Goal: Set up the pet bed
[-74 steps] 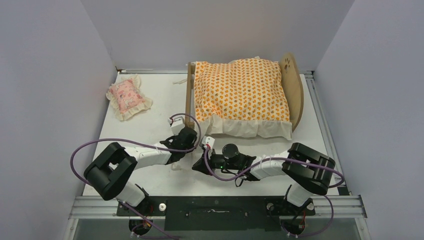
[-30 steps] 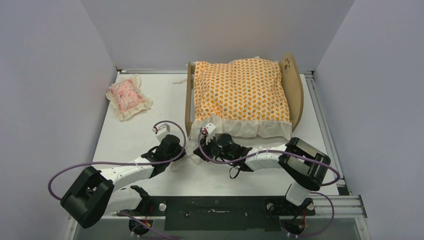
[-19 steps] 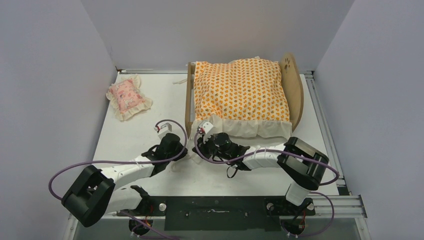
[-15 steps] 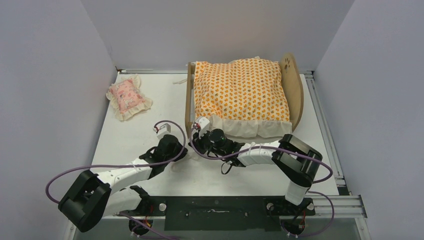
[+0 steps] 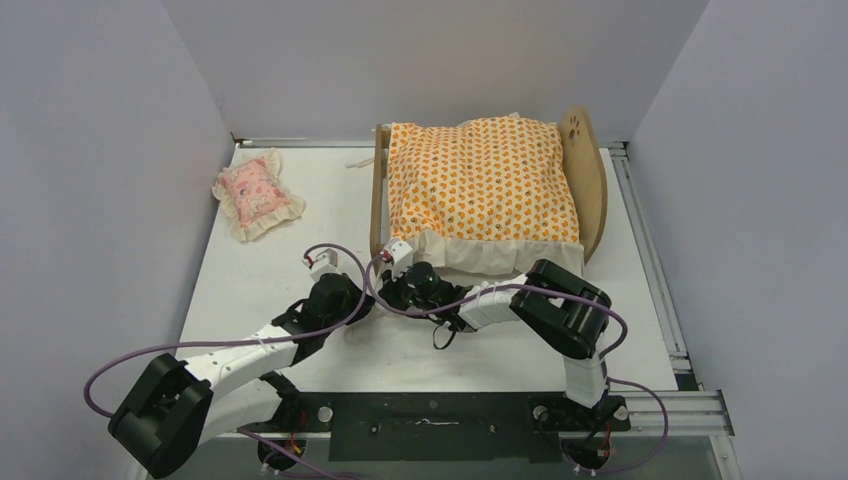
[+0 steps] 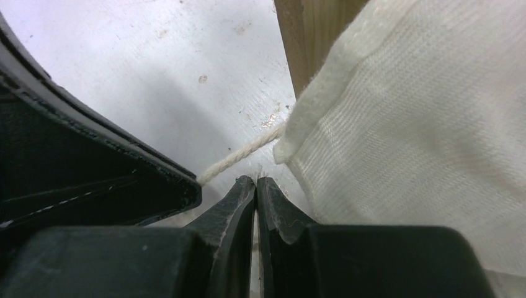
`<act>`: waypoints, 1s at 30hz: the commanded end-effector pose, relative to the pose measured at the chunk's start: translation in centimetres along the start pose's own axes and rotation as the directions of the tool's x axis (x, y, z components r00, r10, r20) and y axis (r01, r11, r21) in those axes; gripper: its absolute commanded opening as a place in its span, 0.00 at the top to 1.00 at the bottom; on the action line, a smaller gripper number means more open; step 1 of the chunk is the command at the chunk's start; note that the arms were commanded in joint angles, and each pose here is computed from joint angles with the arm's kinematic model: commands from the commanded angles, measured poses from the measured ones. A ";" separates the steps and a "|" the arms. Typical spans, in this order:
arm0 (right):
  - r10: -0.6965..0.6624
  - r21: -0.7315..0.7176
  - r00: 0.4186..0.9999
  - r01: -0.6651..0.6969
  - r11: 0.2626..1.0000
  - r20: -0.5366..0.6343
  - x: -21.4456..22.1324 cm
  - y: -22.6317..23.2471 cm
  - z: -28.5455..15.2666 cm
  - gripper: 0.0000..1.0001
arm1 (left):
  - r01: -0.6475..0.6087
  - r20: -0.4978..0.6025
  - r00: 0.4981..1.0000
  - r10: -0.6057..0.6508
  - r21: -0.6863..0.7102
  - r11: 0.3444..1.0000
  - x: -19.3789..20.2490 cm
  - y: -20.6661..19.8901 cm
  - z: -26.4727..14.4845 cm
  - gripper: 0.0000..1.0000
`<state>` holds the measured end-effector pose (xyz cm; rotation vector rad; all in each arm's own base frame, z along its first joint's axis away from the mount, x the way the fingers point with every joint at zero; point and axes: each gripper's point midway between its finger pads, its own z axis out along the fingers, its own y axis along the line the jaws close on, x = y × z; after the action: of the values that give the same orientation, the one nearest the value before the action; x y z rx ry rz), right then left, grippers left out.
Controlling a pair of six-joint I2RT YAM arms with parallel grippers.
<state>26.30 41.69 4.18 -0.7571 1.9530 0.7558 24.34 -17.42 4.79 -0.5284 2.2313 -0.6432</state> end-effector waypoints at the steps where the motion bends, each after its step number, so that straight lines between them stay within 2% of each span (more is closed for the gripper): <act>1: 0.022 -0.021 0.998 -0.020 1.000 0.062 -2.2 0.5 1.3 0.92 | 0.016 0.015 1.000 -0.017 0.075 0.997 -0.5 -1.4 -0.2 1.00; 10: -0.012 -0.086 0.995 0.021 0.996 0.101 -3.9 1.8 0.8 0.81 | 0.003 -0.015 1.000 -0.001 0.139 0.990 0.3 -2.3 -0.2 1.00; 22: -0.109 -0.001 0.992 0.109 0.994 0.068 -5.5 0.6 -3.0 0.64 | -0.005 -0.019 1.000 0.008 0.115 0.993 0.4 -1.7 0.0 1.00; 26: -0.112 0.013 0.992 0.112 0.994 0.054 -5.3 0.3 -3.2 0.64 | -0.006 -0.023 1.000 0.009 0.116 0.993 0.5 -1.8 0.1 1.00; 29: -0.110 0.018 0.993 0.109 0.994 0.042 -5.2 0.2 -3.3 0.68 | -0.005 -0.026 1.000 0.008 0.116 0.993 0.5 -1.8 0.1 1.00; 30: -0.109 0.013 0.993 0.108 0.994 0.047 -5.3 0.4 -3.3 0.72 | -0.003 -0.027 1.000 0.007 0.117 0.993 0.5 -1.9 0.1 1.00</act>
<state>26.24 40.85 8.90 -0.8408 1.8801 0.7045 23.70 -18.61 4.39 -0.4801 2.2415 -0.7380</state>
